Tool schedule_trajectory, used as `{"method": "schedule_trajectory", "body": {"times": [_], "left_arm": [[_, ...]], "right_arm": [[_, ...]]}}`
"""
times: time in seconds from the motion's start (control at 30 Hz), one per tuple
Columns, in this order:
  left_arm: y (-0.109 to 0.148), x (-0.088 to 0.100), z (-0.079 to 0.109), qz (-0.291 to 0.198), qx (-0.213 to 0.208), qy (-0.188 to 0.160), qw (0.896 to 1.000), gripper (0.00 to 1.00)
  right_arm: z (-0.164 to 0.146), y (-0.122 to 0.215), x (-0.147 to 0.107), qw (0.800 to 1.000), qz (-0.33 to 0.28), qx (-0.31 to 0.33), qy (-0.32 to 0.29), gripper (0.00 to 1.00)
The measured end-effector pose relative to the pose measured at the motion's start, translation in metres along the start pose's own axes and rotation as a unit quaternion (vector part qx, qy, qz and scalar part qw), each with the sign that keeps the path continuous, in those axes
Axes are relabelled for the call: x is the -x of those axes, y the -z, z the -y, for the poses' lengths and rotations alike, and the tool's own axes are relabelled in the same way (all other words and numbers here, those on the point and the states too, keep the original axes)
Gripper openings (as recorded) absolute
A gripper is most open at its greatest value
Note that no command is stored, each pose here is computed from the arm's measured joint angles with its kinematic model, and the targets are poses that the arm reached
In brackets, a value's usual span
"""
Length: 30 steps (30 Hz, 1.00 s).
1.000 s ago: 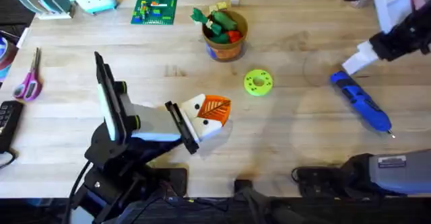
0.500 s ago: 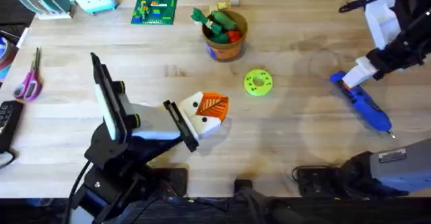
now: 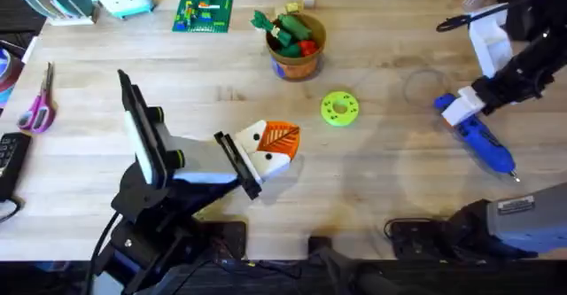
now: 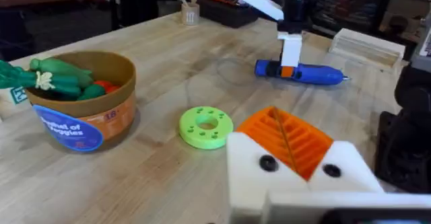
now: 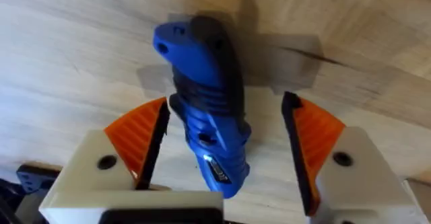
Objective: Pick up the gripper from the table and insert it into the empty holder that is missing its gripper. Then pick up a screw, insert it into the mounting hole, and use the screwdriver to tighten it. Finally, clean up the table by picking up the vegetable and placing it into the bucket.
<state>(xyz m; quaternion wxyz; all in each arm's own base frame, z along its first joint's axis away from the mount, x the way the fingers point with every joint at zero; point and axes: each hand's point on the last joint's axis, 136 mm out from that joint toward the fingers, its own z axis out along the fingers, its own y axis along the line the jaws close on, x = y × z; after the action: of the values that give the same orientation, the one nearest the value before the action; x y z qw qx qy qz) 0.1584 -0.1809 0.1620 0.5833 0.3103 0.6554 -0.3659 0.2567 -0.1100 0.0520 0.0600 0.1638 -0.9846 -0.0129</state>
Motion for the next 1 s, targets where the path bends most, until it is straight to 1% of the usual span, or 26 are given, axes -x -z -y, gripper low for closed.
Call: {"method": "schedule_trajectory", "body": {"times": [0.33, 0.43, 0.5, 0.57, 0.87, 1.0], "left_arm": [[0.0, 0.0, 0.0, 0.0, 0.0, 0.0, 1.0, 0.013], [0.0, 0.0, 0.0, 0.0, 0.0, 0.0, 1.0, 0.013], [0.0, 0.0, 0.0, 0.0, 0.0, 0.0, 1.0, 0.013], [0.0, 0.0, 0.0, 0.0, 0.0, 0.0, 1.0, 0.013], [0.0, 0.0, 0.0, 0.0, 0.0, 0.0, 1.0, 0.013], [0.0, 0.0, 0.0, 0.0, 0.0, 0.0, 1.0, 0.013]], "right_arm": [[-0.001, -0.013, 0.0, 1.0, 0.004, -0.003, 0.0, 0.984], [0.0, -0.013, 0.001, 1.0, 0.007, -0.004, 0.0, 0.934], [-0.001, -0.013, 0.003, 1.0, 0.012, -0.001, -0.001, 0.883], [-0.002, -0.013, 0.005, 1.0, 0.016, 0.002, -0.001, 0.861], [-0.003, -0.013, 0.007, 1.0, 0.023, 0.005, -0.003, 0.852], [-0.003, -0.013, 0.008, 1.0, 0.024, 0.006, -0.003, 0.824]]}}
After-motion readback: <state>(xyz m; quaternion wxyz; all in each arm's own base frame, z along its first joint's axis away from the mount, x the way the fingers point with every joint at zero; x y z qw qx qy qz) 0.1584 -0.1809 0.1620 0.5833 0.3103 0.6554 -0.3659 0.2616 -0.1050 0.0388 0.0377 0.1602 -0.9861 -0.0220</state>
